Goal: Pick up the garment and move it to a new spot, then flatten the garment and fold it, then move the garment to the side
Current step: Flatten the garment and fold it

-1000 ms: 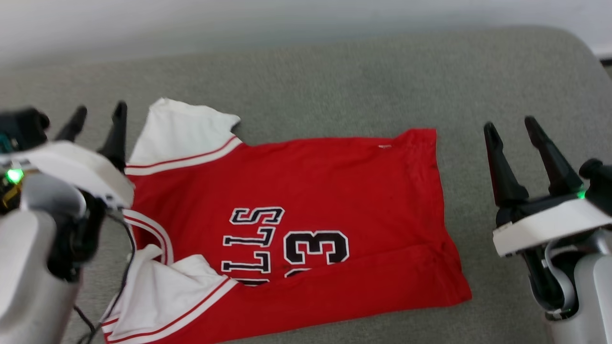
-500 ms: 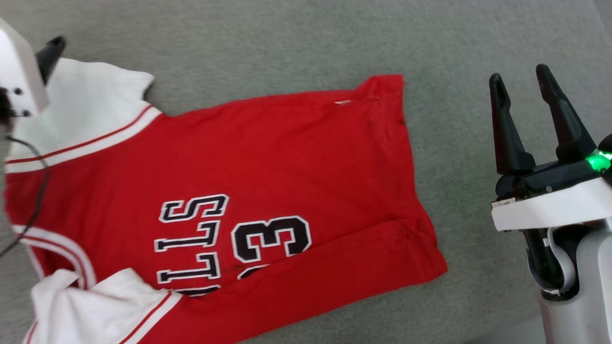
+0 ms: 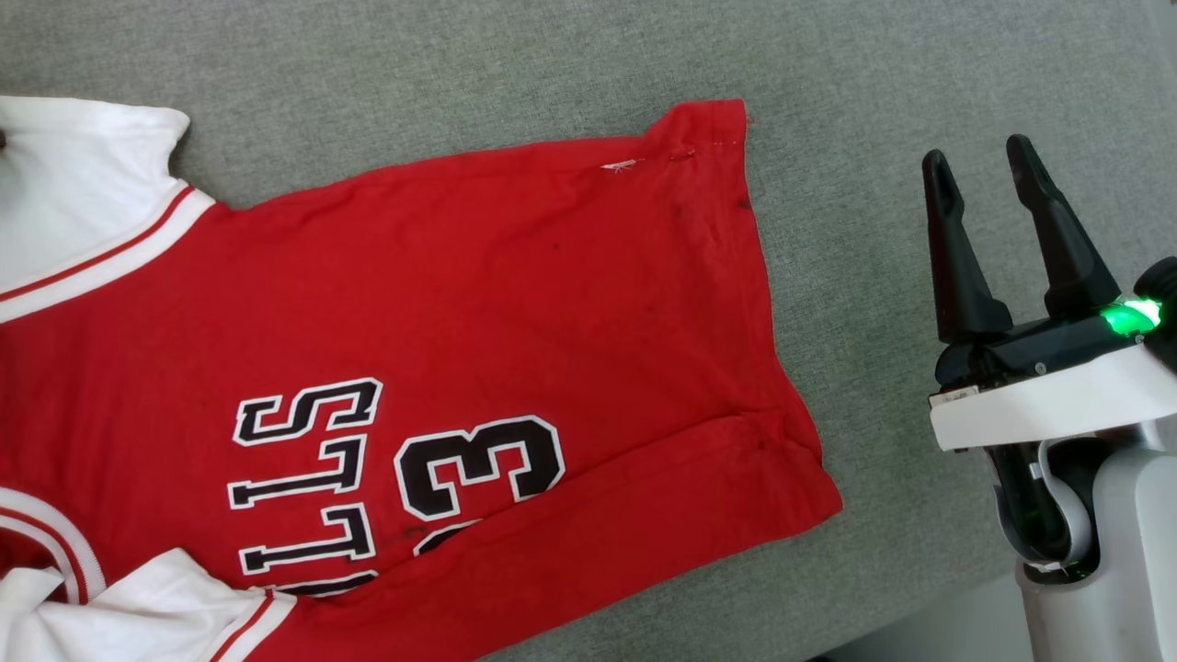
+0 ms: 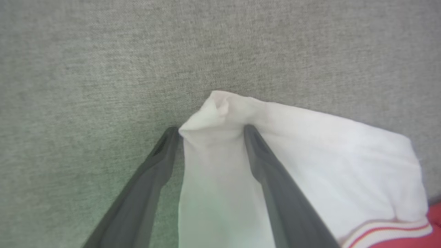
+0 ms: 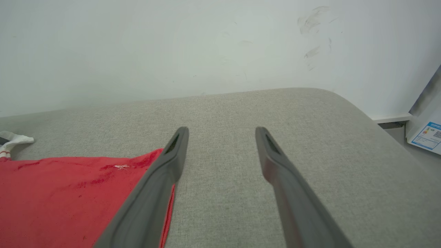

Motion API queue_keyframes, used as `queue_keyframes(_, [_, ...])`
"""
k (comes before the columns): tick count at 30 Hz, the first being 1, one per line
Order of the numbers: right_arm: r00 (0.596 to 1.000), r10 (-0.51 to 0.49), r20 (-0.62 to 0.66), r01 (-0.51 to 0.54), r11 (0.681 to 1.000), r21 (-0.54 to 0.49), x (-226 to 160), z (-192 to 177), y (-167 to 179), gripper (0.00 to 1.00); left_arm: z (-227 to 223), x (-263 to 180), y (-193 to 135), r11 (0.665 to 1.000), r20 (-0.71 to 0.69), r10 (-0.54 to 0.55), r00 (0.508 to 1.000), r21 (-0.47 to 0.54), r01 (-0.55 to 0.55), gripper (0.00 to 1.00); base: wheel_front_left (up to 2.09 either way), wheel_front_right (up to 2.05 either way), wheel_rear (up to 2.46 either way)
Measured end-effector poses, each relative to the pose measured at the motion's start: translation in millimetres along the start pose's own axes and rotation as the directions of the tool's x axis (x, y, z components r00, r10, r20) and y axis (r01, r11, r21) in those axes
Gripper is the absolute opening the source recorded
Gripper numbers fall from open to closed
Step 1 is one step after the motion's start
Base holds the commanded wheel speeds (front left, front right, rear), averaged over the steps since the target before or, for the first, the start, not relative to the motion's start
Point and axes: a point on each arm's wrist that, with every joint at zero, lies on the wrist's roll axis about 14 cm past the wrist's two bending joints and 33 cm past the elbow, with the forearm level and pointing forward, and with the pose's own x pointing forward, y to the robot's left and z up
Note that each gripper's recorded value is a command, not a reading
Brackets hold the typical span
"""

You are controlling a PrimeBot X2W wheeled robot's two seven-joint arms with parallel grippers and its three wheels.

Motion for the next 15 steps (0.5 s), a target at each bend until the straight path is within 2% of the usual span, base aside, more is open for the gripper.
queue_keyframes(7, [0.998,0.022,-0.06,-0.02,0.999,0.031,1.9,-8.1,0.4,1.0,1.8,-4.8,-2.4,1.0,0.091,-0.014,0.996,-0.007,0.015,0.0,0.0,0.0,0.0])
queue_keyframes(11, [0.987,0.069,-0.142,-0.057,0.994,0.091,15.9,-15.6,6.3,1.0,6.6,-22.7,-6.0,0.999,0.185,-0.033,0.982,-0.015,0.036,0.0,0.0,0.0,0.0])
queue_keyframes(15, [0.942,0.12,-0.313,-0.084,0.988,0.128,29.5,-40.4,11.6,1.0,14.1,-45.3,-8.0,0.999,0.276,-0.042,0.96,0.009,0.041,0.0,0.0,0.0,0.0])
